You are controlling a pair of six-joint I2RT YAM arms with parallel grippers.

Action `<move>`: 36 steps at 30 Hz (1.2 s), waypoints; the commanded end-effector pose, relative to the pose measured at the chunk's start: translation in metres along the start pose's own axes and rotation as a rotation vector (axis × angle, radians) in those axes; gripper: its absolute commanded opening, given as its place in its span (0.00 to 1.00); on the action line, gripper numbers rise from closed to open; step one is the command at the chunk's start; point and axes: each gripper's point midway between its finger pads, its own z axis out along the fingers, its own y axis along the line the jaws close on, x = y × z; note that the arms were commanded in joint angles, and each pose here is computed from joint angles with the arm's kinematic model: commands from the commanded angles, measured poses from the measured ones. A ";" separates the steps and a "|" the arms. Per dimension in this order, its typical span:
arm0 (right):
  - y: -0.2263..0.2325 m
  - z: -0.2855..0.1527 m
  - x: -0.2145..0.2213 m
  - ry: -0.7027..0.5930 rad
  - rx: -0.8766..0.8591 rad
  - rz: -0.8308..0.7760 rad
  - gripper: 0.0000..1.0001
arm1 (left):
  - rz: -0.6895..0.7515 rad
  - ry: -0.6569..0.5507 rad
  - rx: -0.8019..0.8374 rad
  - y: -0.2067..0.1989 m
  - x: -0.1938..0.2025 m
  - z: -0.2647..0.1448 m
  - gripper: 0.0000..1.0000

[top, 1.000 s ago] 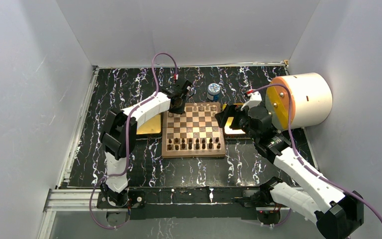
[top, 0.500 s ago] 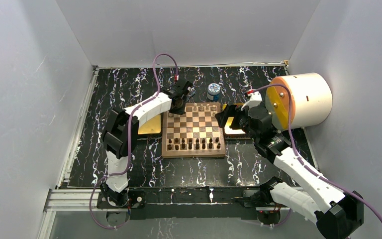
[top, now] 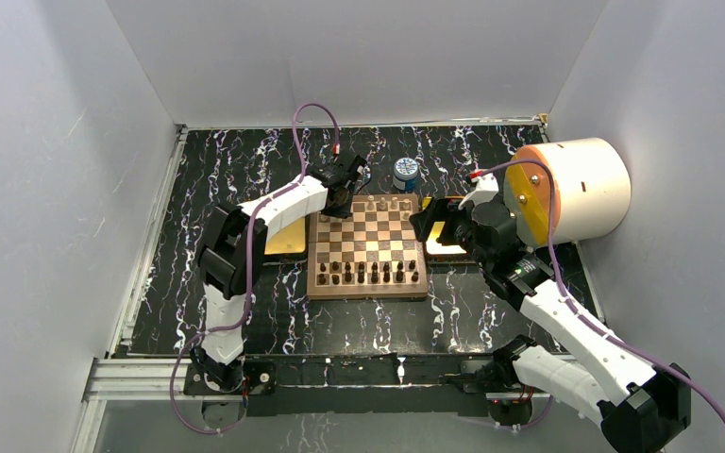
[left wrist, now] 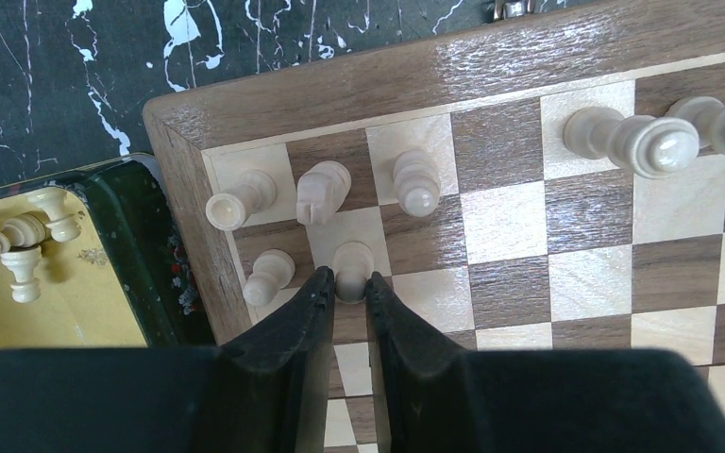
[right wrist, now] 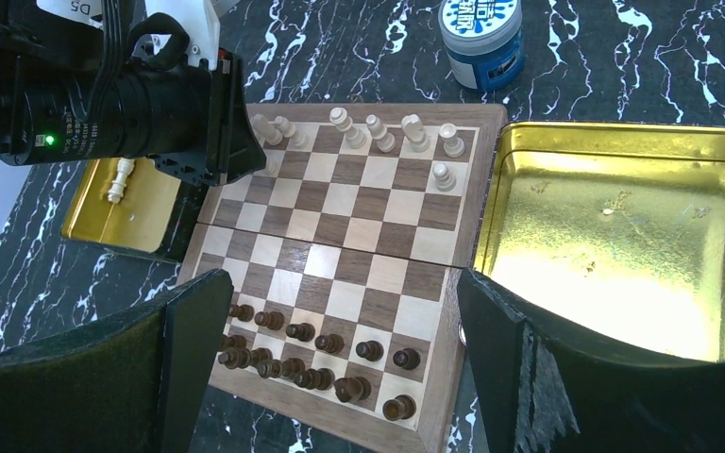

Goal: Set up the chess pieces on the board
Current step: Place the chess piece on the chessboard.

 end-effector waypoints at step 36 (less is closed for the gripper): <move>0.014 0.003 -0.023 -0.048 -0.040 -0.015 0.99 | -0.167 -0.153 -0.024 0.087 -0.036 -0.083 0.31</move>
